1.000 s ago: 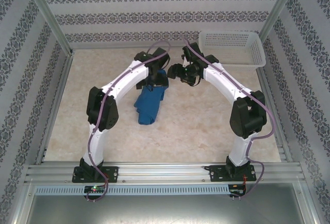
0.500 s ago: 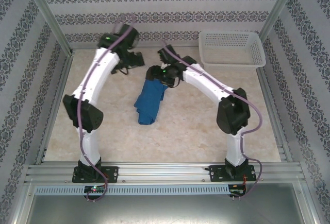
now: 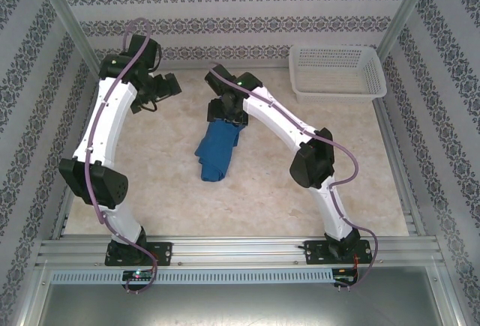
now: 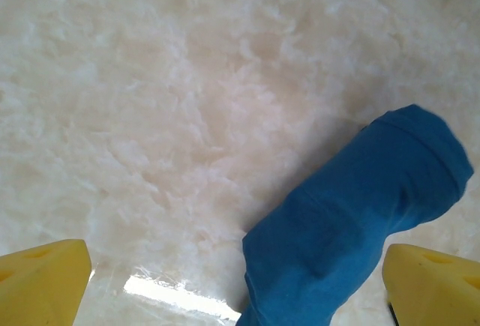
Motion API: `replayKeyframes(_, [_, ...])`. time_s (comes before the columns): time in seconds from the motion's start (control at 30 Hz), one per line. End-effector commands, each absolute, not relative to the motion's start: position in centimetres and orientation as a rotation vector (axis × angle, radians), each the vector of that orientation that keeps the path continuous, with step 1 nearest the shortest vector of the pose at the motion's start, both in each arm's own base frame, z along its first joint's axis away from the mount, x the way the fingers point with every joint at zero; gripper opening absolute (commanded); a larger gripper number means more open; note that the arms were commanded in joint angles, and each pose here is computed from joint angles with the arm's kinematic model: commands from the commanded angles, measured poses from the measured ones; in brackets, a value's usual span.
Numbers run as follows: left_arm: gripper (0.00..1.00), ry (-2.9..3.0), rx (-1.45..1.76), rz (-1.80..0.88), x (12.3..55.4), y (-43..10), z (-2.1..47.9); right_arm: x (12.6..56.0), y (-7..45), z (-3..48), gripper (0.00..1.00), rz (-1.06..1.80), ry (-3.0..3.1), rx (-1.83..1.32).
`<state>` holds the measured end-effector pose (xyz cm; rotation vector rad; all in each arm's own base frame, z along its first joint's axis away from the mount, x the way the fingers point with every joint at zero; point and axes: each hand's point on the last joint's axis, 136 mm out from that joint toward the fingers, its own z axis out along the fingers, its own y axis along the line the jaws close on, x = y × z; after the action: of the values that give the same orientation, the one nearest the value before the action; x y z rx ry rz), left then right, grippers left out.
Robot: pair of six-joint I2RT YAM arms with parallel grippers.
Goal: Roll up the long pants
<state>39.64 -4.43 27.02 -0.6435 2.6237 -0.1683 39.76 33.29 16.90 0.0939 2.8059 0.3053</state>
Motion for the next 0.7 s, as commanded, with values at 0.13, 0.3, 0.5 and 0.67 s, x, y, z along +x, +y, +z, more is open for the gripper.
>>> replayKeyframes(0.13, [1.0,2.637,-0.582,-0.275,40.1,-5.2,26.3,37.8,33.5,14.4,0.9,0.136,2.9,0.074])
replayKeyframes(0.3, [1.0,2.655,-0.564,-0.32,40.3,-5.5,25.6,37.4,35.1,13.6,0.98,0.183,2.92,0.097])
replayKeyframes(0.5, [1.0,2.671,-0.571,-0.365,40.3,-5.7,24.9,37.5,35.1,13.1,0.98,0.163,2.921,0.132])
replayKeyframes(0.67, [1.0,2.68,-0.573,-0.393,40.4,-5.8,24.5,37.4,35.3,12.4,0.98,0.157,2.932,0.162])
